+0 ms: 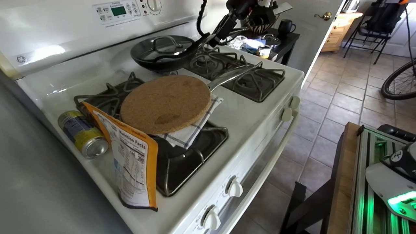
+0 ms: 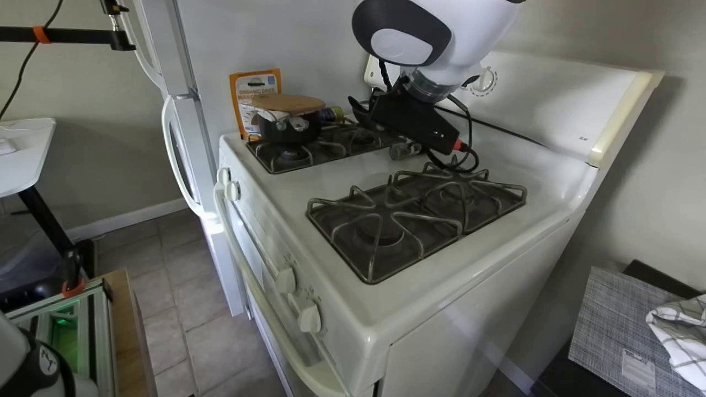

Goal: Pick up the gray pan and put it on the top right cooker on the stove

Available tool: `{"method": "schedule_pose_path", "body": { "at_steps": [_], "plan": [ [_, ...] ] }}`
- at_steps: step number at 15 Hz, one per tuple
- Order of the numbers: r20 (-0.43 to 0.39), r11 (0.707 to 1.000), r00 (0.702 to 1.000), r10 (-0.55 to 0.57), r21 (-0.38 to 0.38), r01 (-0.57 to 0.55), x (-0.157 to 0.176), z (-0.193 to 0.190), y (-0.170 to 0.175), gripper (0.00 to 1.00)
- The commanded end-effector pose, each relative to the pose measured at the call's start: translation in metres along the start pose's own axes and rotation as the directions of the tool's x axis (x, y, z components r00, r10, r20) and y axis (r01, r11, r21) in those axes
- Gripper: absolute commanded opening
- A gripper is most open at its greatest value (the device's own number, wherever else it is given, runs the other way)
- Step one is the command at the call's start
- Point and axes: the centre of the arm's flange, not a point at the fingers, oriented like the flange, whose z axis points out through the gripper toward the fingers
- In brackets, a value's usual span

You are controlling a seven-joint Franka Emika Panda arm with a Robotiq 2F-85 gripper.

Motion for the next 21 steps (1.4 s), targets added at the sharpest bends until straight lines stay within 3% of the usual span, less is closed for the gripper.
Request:
{"method": "schedule_pose_path", "body": {
  "at_steps": [1, 4, 5, 6, 10, 11, 15, 21],
  "plan": [
    [-0.088, 0.995, 0.996, 0.029, -0.089, -0.037, -0.020, -0.040, -0.050, 0.01],
    [-0.132, 0.984, 0.989, 0.071, -0.155, -0.092, -0.042, -0.056, -0.061, 0.01],
    [-0.140, 0.986, 0.990, 0.032, -0.155, -0.054, -0.041, -0.054, -0.062, 0.01],
    [-0.064, 0.989, 0.996, 0.066, -0.132, -0.074, -0.041, -0.036, -0.033, 0.05],
    [-0.074, 0.988, 0.995, 0.059, -0.139, -0.069, -0.047, -0.040, -0.045, 0.05],
    [-0.086, 0.985, 0.994, 0.072, -0.151, -0.085, -0.048, -0.042, -0.043, 0.01],
    [-0.104, 0.959, 0.977, 0.187, -0.195, -0.205, -0.088, -0.058, -0.027, 0.01],
    [-0.235, 0.910, 0.933, 0.273, -0.252, -0.330, -0.128, -0.090, -0.012, 0.01]
  ]
}}
